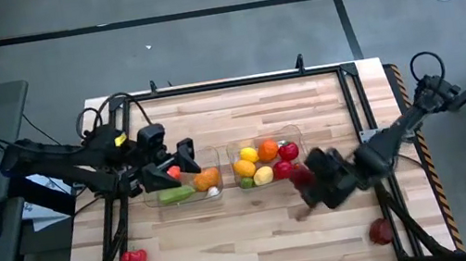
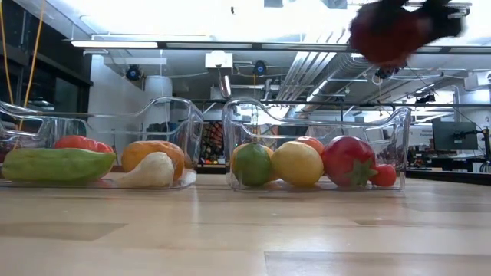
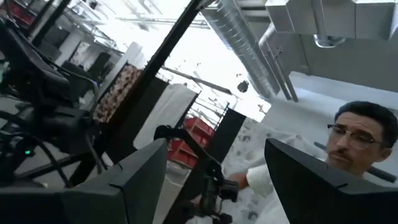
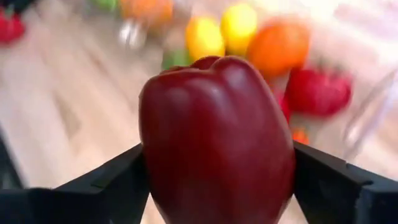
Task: Sort produce into baskets
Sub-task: Put the top red apple into the right transparent bin, then put the red apple into the right transparent bin
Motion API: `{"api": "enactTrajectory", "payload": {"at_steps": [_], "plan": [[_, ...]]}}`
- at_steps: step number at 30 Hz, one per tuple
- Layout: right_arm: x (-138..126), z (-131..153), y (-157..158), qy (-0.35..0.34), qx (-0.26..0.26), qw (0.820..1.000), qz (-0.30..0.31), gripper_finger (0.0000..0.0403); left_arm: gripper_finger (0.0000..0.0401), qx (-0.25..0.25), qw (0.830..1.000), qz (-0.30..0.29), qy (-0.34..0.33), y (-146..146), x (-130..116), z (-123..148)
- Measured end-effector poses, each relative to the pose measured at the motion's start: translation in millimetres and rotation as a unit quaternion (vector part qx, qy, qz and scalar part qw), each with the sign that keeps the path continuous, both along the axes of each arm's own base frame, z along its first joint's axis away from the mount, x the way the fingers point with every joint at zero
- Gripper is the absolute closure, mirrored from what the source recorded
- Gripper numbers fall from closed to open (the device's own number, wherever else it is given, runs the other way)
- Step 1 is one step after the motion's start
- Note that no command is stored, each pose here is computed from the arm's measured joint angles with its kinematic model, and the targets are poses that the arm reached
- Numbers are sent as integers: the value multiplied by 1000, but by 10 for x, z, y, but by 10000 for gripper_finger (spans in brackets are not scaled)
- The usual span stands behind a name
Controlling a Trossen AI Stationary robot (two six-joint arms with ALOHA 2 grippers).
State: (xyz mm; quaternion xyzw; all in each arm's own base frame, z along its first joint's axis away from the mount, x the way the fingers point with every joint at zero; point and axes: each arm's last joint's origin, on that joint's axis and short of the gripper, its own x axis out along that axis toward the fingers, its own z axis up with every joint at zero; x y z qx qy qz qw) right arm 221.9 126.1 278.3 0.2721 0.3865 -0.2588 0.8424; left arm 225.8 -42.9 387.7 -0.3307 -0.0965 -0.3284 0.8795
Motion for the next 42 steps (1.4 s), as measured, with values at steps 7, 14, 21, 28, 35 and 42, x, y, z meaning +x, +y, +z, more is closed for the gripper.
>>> {"api": "enactTrajectory", "payload": {"at_steps": [7, 14, 21, 28, 35, 42], "plan": [[436, 28, -492, -77, -30, 996, -14, 48, 142, 0, 1000, 3, 14, 0, 0, -18], [581, 105, -709, -103, -19, 994, 20, 45, 142, -3, 997, 13, 79, -1, 42, -125], [344, 0, -380, 23, 124, 986, 114, 44, 142, 16, 994, 25, 101, 0, 61, -184], [-216, -118, 325, 162, 245, 952, 82, 43, 142, 15, 994, 44, 100, 52, 71, -184], [-788, -443, 766, 297, 358, 881, -88, 43, 142, 12, 993, 66, 100, 155, 86, -183], [-1072, -826, 733, 399, 343, 836, -156, 43, 142, 10, 992, 81, 101, 226, 93, -183]]}}
